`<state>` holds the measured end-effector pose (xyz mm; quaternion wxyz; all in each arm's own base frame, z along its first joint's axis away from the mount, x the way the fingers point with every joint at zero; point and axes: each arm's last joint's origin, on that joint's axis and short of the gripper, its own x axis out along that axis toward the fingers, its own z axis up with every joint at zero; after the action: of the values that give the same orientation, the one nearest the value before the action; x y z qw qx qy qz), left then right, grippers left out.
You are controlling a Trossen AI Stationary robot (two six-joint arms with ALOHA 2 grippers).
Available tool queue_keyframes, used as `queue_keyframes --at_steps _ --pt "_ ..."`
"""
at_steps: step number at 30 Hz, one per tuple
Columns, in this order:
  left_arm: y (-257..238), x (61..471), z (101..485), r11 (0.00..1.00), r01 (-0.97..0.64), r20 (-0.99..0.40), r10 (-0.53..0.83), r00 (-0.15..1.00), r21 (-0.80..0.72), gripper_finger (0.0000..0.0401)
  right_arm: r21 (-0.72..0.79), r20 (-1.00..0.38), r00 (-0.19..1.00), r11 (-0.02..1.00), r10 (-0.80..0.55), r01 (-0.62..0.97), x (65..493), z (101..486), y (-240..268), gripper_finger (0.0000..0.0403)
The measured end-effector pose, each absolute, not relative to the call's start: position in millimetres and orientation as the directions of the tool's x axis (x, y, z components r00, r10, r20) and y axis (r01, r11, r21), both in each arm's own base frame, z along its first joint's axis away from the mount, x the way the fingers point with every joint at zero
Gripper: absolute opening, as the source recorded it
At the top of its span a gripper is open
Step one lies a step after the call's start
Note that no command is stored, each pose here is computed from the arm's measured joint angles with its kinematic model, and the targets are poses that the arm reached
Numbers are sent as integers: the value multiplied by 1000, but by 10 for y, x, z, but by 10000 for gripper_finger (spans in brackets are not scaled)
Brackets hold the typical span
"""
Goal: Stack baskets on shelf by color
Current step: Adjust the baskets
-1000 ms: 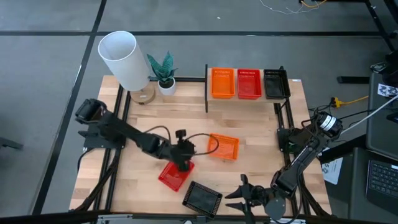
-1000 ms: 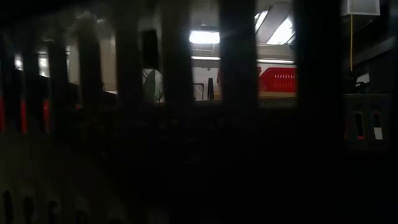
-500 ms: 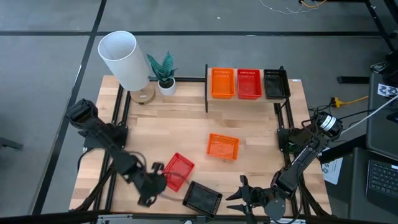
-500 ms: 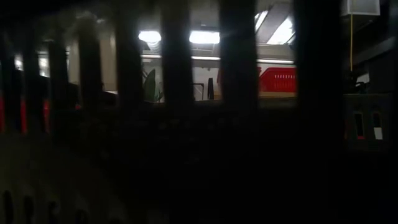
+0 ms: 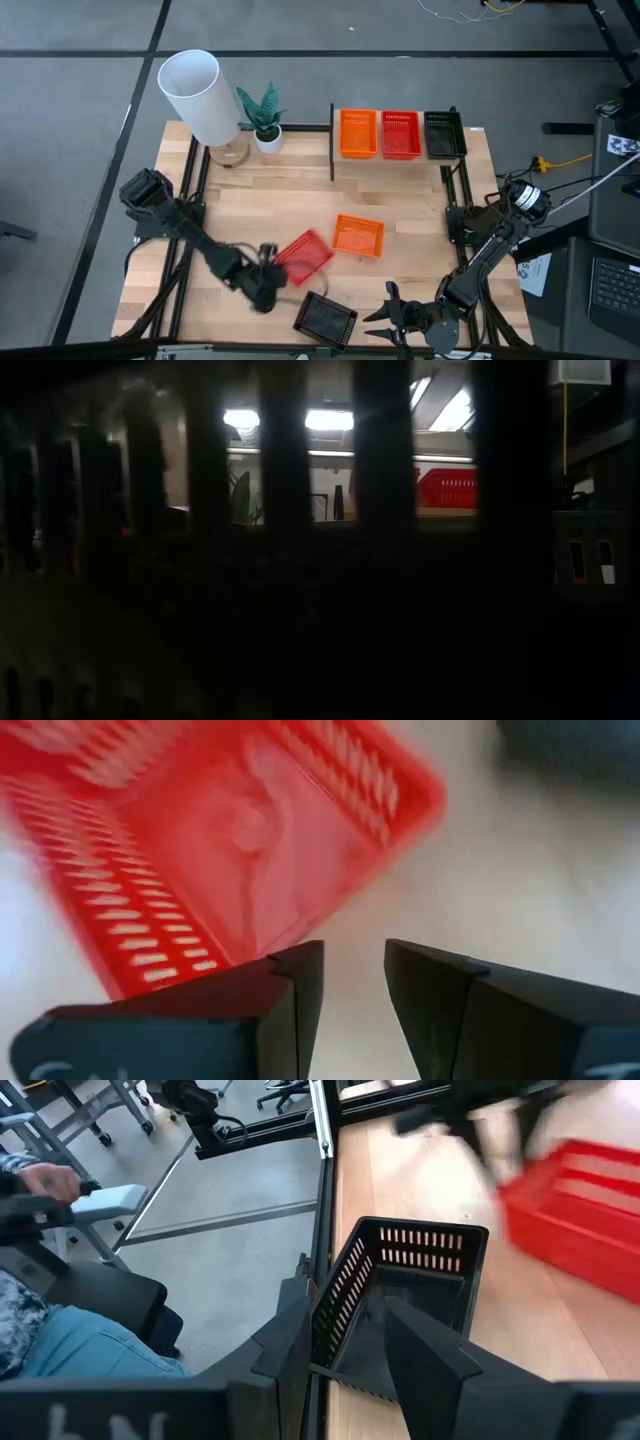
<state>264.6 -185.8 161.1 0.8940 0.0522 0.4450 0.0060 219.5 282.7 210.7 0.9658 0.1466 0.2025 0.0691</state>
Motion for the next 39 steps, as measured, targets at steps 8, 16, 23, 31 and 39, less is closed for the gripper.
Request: queue_keyframes --at_steps 8,16,23,31,39 --pt "-1989 2758 1843 928 306 -709 -361 606 -211 102 326 -376 907 943 191 -63 2193 2101 2824 126" --pt "-2365 2630 1789 881 366 -632 -471 616 -300 102 279 -378 906 956 190 -84 2192 2099 2823 126" --pt "-2726 2650 1698 866 368 -581 -500 642 -339 101 302 -380 904 950 194 -78 2197 2098 2821 126" --pt "-2918 2966 1448 900 352 -636 -431 640 -255 101 299 -381 904 951 195 -79 2197 2097 2820 126" --pt "-2581 3373 1496 956 286 -653 -255 713 -62 101 301 -382 901 950 205 -88 2168 2097 2843 126"
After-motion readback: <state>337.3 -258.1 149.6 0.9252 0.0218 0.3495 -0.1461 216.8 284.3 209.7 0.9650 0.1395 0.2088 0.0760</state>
